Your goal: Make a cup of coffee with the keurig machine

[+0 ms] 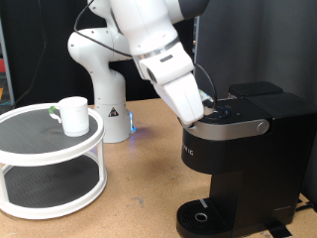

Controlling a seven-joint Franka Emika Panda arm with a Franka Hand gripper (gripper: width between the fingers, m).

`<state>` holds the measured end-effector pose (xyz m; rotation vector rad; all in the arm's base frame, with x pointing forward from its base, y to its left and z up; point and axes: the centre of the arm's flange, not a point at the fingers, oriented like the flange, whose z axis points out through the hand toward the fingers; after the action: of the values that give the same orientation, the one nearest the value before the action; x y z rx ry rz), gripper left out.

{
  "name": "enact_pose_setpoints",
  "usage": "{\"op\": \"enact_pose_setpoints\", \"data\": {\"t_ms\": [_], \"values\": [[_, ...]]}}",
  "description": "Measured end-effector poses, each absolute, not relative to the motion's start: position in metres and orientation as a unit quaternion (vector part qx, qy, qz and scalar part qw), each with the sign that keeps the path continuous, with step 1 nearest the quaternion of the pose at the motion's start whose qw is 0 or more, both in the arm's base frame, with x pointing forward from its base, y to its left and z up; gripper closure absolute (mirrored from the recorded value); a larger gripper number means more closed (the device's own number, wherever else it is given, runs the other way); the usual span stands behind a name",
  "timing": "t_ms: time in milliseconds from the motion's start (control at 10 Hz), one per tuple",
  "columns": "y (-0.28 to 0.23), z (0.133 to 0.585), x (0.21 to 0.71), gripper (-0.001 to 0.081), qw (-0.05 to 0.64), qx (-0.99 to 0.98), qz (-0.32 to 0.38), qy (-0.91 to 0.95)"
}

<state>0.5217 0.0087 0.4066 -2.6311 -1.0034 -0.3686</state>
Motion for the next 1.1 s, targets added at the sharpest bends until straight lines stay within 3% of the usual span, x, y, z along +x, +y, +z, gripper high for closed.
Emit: {"op": "enact_pose_setpoints", "data": {"t_ms": [700, 900, 1100], "values": [[0.007, 0.403, 0.522, 0.0805, 0.144, -0.912, -0.128, -0.362], [0.005, 0.400, 0.519, 0.0805, 0.127, -0.912, -0.101, -0.378], [0.007, 0.370, 0.511, 0.0805, 0.128, -0.914, -0.060, -0.380]]}}
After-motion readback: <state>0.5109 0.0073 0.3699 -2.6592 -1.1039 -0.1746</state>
